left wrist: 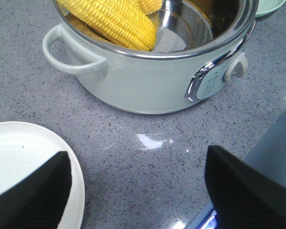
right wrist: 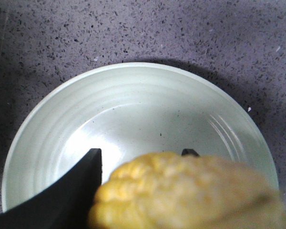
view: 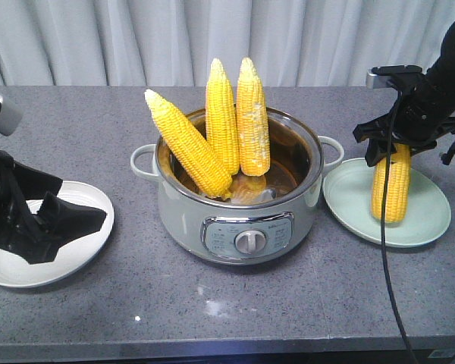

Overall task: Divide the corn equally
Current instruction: 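Lower the corn onto the pale green plate and open the right gripper, then withdraw the right gripper from the plate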

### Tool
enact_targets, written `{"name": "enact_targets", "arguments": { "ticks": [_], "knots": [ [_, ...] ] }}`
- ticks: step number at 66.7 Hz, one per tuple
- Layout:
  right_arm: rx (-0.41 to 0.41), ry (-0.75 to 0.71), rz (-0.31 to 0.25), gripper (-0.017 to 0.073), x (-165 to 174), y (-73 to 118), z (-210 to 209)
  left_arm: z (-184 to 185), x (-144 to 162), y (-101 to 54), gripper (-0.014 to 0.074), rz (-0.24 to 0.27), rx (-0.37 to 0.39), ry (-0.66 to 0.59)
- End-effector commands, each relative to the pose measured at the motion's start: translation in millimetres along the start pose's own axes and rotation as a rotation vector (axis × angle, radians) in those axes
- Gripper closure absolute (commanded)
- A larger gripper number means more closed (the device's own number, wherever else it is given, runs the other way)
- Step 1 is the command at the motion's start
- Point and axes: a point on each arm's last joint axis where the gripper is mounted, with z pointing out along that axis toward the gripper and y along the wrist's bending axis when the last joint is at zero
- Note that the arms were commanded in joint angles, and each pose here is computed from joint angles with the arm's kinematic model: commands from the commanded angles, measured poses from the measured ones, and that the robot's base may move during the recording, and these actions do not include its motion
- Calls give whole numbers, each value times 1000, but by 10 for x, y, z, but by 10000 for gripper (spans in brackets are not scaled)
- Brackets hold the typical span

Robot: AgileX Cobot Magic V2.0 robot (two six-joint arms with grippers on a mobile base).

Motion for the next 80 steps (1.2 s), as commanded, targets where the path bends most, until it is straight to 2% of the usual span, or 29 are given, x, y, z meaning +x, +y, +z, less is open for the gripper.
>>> {"name": "enact_targets", "arguments": {
  "ticks": [1,6,25,33,45,55,67,80],
  "knots": [
    [1,-19,-1,308,29,23,-291,-92,-128,-29,53,-7,-5,-86],
    [0,-12,0,282,26,16,-254,-92,-128,-29,53,-7,-5,-86],
    [-4,1,19,14,20,8,-191,-92,-128,-29,53,-7,-5,-86],
    [-4,-3,21,-55,21,11,-207,-92,-128,-29,53,-7,-5,-86],
    [4,-42,46,-64,39,39,-393,-92,-128,-29,53,-7,-5,-86],
    [-6,-123,68,-50,88,147,-752,-92,-128,-29,53,-7,-5,-86],
    [-3,-196,6,-25,307,459,-1105,-92,-128,-30,53,-6,-5,-86],
    [5,-273,-53,-24,688,763,-1225,-92,-128,-30,53,-6,-5,-86]
  ]
}}
